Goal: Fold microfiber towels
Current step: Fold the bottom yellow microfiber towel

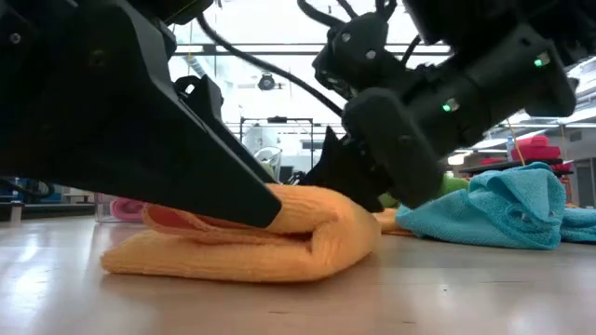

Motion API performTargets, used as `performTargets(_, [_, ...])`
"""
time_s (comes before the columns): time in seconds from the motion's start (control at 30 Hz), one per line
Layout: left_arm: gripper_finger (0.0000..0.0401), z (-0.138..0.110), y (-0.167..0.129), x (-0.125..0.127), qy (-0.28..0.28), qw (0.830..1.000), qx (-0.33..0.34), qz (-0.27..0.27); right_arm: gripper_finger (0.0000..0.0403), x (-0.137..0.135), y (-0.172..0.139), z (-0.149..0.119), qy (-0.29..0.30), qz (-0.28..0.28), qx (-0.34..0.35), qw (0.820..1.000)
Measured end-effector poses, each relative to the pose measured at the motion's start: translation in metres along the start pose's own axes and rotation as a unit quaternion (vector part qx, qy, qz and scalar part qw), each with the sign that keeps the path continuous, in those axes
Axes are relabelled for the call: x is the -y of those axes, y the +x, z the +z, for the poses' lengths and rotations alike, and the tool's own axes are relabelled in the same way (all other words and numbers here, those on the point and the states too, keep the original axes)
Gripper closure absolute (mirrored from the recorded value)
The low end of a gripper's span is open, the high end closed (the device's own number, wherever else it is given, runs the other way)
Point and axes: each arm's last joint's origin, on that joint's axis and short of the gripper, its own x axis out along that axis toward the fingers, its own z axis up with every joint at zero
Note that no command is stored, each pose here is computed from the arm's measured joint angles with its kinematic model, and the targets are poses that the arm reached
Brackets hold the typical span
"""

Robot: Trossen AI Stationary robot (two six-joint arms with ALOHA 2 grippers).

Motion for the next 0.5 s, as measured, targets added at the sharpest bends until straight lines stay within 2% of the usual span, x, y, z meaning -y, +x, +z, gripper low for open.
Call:
performTargets(0.13, [0.0229,-0.002,0.001,0.0,0.003,1.0,-0.004,0.002,0.0249,0.009,0.005,0.001,0.003,-0.008,-0.007,1.0])
performTargets(0.3, [0.0229,-0.008,0.004,0.001,0.009,1.0,-0.011,0.004,0.0249,0.009,0.003,0.002,0.002,0.003,-0.01,1.0])
performTargets(0.5, [0.0229,-0.009,0.003,0.002,0.013,1.0,-0.013,0.002,0.0249,0.005,-0.018,0.03,-0.009,0.02,0.03,0.999])
